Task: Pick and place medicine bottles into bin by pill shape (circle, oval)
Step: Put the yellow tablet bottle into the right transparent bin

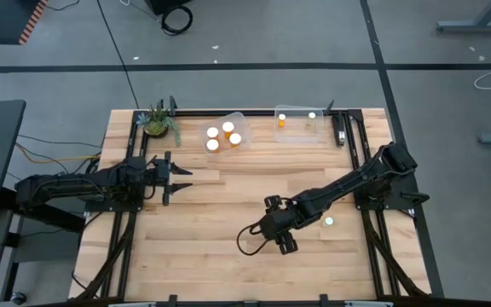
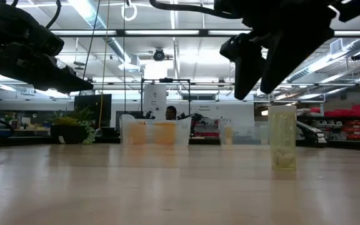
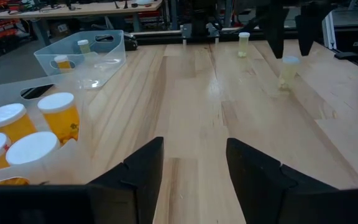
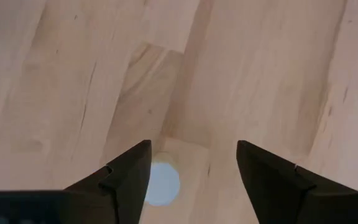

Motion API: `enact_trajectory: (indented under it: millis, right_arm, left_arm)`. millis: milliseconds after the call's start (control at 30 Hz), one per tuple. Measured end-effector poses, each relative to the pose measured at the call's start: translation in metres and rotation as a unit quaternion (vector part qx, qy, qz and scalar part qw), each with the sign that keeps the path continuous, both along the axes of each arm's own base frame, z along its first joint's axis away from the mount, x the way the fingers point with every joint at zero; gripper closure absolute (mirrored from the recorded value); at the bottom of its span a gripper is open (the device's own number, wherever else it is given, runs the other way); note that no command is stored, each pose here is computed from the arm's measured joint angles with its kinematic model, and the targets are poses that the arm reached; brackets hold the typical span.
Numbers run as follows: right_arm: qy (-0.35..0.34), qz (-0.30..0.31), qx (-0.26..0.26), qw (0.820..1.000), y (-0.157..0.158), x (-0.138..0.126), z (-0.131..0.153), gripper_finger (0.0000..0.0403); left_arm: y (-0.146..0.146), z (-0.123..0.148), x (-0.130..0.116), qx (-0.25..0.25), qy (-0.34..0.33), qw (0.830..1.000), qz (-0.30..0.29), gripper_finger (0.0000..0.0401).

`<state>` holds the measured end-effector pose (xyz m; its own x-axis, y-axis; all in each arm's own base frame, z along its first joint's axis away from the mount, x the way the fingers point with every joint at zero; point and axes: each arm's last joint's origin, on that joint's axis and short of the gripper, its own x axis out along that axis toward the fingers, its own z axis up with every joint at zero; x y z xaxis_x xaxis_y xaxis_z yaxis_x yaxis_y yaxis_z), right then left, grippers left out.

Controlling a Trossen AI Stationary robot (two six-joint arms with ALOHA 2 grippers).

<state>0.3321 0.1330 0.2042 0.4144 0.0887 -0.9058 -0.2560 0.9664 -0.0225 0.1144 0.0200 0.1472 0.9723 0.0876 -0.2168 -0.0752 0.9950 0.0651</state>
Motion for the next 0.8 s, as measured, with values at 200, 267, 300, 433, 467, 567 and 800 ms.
enact_trajectory:
  millis: [200, 267, 300, 433, 467, 567, 800]
  right_arm:
    - [0.005, -0.008, 0.006, 1.0, 0.004, -0.007, -0.015, 0.015]
    - [0.003, -0.003, 0.008, 1.0, 0.007, -0.01, -0.018, 0.015]
    - [0.002, 0.001, 0.008, 1.0, 0.008, -0.01, -0.019, 0.015]
    - [0.0, 0.01, 0.005, 1.0, 0.011, -0.012, -0.021, 0.015]
    - [-0.001, 0.012, 0.003, 1.0, 0.011, -0.012, -0.021, 0.0151]
    - [-0.003, 0.023, -0.004, 1.0, 0.013, -0.013, -0.021, 0.0159]
    - [-0.005, 0.021, -0.01, 1.0, 0.013, -0.013, -0.021, 0.0188]
  left_arm:
    - [0.0, 0.0, 0.0, 0.0, 0.0, 1.0, 0.0, 0.0218]
    - [0.0, 0.0, 0.0, 0.0, 0.0, 1.0, 0.0, 0.0216]
    - [0.0, 0.0, 0.0, 0.0, 0.0, 1.0, 0.0, 0.0214]
    - [0.0, 0.0, 0.0, 0.0, 0.0, 1.0, 0.0, 0.0215]
    - [0.0, 0.0, 0.0, 0.0, 0.0, 1.0, 0.0, 0.0216]
    - [0.0, 0.0, 0.0, 0.0, 0.0, 1.0, 0.0, 0.022]
    - [0.0, 0.0, 0.0, 0.0, 0.0, 1.0, 0.0, 0.0214]
